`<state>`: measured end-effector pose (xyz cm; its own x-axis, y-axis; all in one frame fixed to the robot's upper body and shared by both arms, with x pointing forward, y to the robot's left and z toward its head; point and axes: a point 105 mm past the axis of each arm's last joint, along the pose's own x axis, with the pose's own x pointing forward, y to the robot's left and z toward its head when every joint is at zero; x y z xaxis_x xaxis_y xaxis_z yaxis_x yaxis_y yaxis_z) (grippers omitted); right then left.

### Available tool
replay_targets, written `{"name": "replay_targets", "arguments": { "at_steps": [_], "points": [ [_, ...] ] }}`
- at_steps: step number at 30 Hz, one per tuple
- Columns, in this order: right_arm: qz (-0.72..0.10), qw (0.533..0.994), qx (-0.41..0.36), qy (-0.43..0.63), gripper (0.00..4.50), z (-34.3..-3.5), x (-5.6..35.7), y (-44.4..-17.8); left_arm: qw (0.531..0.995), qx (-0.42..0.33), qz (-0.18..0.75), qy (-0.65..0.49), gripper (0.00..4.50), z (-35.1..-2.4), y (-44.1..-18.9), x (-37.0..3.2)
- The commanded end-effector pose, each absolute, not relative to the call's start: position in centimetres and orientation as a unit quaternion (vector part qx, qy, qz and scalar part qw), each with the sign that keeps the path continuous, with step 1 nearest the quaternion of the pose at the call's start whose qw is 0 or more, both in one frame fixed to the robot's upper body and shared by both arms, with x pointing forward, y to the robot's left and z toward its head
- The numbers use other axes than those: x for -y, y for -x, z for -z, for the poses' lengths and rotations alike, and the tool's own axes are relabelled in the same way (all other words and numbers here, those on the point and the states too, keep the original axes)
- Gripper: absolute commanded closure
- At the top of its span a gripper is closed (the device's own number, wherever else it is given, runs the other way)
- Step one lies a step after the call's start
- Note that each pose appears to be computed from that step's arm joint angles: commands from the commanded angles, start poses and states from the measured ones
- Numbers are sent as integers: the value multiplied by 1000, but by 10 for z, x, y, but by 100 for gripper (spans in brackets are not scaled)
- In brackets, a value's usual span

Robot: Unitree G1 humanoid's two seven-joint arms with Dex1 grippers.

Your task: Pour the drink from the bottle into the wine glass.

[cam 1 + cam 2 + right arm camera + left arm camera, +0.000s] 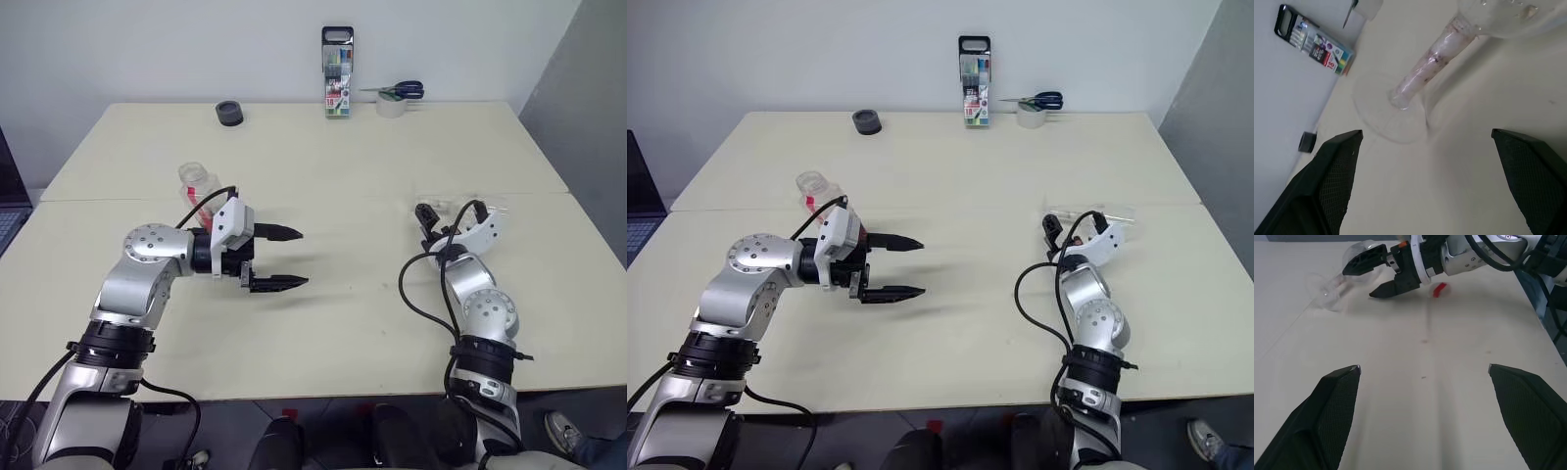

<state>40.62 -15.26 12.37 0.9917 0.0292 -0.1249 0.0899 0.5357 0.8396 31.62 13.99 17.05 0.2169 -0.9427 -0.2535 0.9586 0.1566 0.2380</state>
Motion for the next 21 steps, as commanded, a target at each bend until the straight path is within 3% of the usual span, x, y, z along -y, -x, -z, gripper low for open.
{"name": "replay_targets", "arguments": {
  "at_steps": [1,17,21],
  "points": [
    [3,854,-13,-519,0,-147,149,-421,756,1,629,-178,3,-183,-317,-138],
    [51,820,28,-569,0,-141,176,-456,758,3,629,-173,3,-189,-316,-126],
    [39,811,12,-583,90,-137,171,-461,758,4,629,-171,0,-189,-316,-124]
  ]
}}
